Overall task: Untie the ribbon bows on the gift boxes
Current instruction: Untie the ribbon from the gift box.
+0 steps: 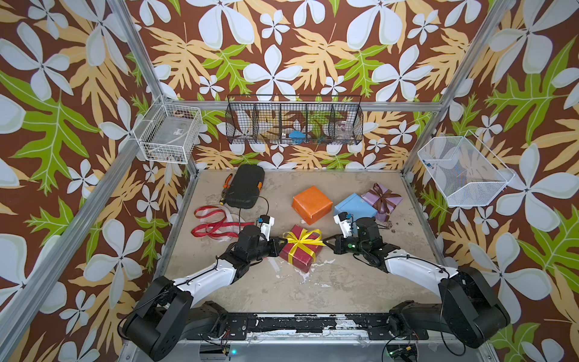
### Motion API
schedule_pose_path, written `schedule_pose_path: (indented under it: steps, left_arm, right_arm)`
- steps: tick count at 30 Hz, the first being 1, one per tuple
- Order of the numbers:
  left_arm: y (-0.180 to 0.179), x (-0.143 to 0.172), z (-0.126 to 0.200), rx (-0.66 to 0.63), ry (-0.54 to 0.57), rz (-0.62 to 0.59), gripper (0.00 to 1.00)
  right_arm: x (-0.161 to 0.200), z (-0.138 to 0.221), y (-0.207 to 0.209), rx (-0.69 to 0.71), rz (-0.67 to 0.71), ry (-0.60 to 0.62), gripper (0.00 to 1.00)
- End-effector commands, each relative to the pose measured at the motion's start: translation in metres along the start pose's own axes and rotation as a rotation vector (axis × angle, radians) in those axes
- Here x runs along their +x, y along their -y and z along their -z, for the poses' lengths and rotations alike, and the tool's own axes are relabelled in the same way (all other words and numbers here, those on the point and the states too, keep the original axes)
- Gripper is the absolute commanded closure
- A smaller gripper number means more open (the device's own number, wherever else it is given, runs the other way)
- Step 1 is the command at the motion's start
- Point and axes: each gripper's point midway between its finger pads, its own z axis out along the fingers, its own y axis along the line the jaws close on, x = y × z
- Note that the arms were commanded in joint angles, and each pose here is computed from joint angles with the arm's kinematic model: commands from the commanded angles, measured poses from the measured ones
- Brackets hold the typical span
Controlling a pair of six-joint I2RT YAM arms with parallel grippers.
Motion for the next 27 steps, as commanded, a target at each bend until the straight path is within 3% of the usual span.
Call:
schedule_pose_path:
  steps: [1, 10, 27]
  left_arm:
    - [-0.002, -0.013, 0.002, -0.025, 0.049, -0.009, 1.0]
    - [-0.013, -0.027, 0.011, -0.075, 0.08, -0.016, 1.0]
    - [-0.072, -0.075, 0.073, -0.276, 0.337, 0.079, 1.0]
  right_arm:
    - [-0.002, 0.008, 0.015, 0.043, -0.047, 0.028, 1.0]
    - [-0.012, 0.038, 0.039, 0.134, -0.07, 0.098, 1.0]
    - [-0.042, 0.113, 0.065, 0.261, -0.137, 0.335, 1.0]
